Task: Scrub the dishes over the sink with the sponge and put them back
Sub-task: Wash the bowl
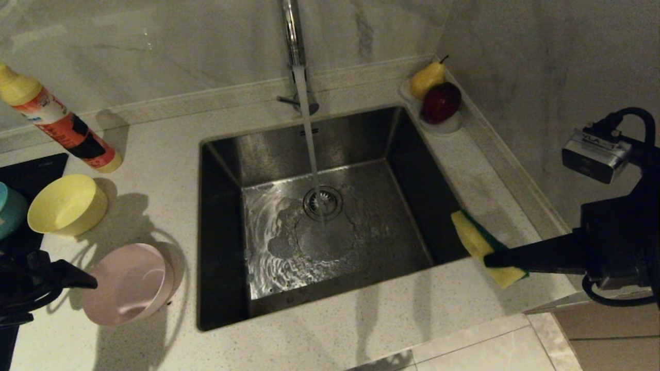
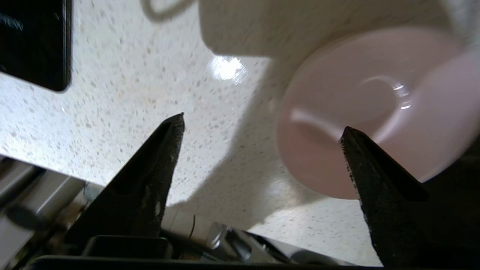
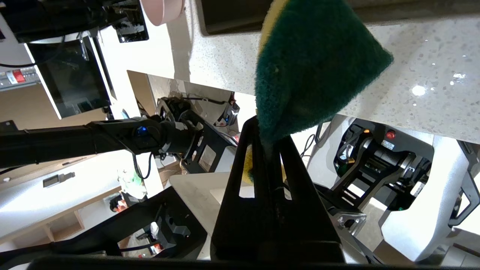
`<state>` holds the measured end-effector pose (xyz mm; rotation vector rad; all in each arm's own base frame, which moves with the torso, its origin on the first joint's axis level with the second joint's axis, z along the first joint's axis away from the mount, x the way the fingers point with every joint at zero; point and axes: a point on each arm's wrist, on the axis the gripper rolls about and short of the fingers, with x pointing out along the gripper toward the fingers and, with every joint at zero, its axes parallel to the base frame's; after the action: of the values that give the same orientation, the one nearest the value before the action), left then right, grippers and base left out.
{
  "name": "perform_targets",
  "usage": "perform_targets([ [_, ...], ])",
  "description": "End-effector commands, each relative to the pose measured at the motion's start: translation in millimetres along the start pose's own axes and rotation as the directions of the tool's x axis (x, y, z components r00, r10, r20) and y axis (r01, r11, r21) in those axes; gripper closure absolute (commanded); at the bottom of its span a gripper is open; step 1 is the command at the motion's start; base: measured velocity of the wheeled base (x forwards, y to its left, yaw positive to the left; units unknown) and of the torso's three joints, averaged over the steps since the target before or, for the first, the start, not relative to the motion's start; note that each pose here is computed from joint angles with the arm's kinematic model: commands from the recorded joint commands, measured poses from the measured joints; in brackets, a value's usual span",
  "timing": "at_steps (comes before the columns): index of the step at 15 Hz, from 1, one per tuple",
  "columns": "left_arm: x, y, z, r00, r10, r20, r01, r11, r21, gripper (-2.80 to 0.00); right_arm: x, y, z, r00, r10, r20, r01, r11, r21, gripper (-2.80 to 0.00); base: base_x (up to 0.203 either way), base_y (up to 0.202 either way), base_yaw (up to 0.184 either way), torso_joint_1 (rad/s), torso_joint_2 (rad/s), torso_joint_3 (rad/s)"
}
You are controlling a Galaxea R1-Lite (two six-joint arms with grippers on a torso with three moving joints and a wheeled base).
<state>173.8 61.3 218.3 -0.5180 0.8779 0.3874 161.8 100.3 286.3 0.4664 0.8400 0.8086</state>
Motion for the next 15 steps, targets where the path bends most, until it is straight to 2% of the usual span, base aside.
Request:
perform_targets([
  [1,10.0,1.9,-2.1,0.999,0.017,-0.044,-0.017,1.0,-0.007,-2.8,2.3,-2.3,-1.3,1.0,-0.003,-0.012,0.003,1.0,0.01,0.0,0.0,0.0,0.0,0.0,0.0,0.0],
  [3,15.4,2.3,-1.8,0.999,0.021,-0.051,-0.021,1.0,-0.007,-2.8,3.3,-2.2,0.0,1.0,-0.003,-0.012,0.003,1.0,0.01,0.0,0.0,0.0,0.0,0.0,0.0,0.0],
  [7,38.4,6.0,-1.2,0.998,0.07,-0.006,-0.07,0.997,-0.01,-2.8,4.7,-3.7,-1.0,1.0,-0.007,-0.019,0.007,1.0,0.015,0.0,0.0,0.0,0.0,0.0,0.0,0.0],
  [11,46.0,5.7,1.9,0.997,0.072,-0.013,-0.073,0.996,-0.049,-2.8,4.8,-4.2,-1.9,1.0,-0.007,-0.022,0.007,1.0,0.015,0.0,0.0,0.0,0.0,0.0,0.0,0.0],
  [15,52.1,6.5,1.5,0.996,0.081,-0.032,-0.082,0.995,-0.057,-2.8,1.5,-4.5,-2.8,1.0,-0.008,-0.013,0.008,1.0,0.015,0.0,0.0,0.0,0.0,0.0,0.0,0.0],
])
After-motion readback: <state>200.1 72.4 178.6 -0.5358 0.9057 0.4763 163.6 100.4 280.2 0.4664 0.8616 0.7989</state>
